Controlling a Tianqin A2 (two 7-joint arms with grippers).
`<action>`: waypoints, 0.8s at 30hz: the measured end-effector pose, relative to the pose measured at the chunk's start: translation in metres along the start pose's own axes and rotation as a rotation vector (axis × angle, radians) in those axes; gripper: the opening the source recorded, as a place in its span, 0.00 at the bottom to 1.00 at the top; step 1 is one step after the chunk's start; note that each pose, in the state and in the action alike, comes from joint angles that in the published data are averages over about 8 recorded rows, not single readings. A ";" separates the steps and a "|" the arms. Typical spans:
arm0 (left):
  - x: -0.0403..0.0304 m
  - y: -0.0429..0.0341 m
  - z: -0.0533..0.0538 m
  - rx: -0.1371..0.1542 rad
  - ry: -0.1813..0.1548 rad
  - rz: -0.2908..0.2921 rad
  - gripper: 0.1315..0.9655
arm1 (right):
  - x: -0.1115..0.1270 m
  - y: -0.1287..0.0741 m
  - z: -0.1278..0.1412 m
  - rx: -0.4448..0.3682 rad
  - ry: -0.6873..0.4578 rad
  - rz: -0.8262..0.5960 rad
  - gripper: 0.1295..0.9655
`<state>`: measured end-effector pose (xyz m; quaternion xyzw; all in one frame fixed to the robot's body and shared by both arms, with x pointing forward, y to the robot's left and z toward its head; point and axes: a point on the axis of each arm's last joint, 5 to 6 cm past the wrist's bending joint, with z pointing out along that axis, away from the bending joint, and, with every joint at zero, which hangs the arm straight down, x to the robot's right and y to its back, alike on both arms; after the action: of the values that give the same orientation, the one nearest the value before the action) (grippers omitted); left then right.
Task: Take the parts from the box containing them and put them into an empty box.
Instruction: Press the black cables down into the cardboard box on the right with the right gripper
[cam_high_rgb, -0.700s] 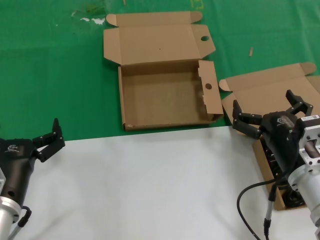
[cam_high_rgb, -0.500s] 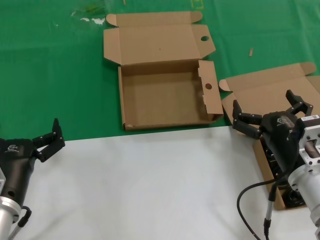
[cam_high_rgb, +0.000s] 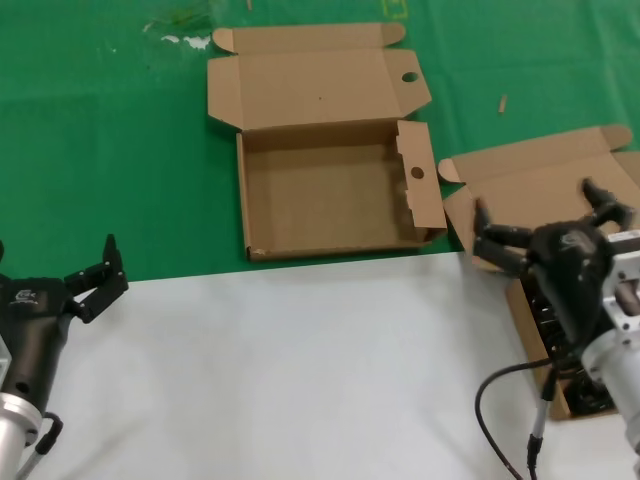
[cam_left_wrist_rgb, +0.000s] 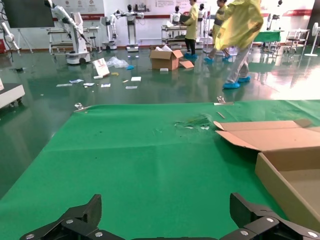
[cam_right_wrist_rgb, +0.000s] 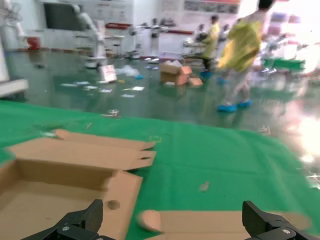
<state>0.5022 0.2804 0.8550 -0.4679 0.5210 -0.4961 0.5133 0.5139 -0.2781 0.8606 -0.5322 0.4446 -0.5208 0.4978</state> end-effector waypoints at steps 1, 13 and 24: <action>0.0000 0.0000 0.000 0.000 0.000 0.000 0.93 | 0.001 0.000 -0.001 0.001 0.006 -0.006 1.00; 0.0000 0.0000 0.000 0.000 0.000 0.000 0.79 | 0.023 -0.012 -0.013 0.022 -0.056 -0.142 1.00; 0.0000 0.0000 0.000 0.000 0.000 0.000 0.52 | 0.101 -0.058 -0.029 -0.106 -0.406 -0.540 1.00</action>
<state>0.5022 0.2804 0.8550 -0.4679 0.5210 -0.4961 0.5133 0.4891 -0.3743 0.9281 -0.7489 0.2058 -0.4933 0.3918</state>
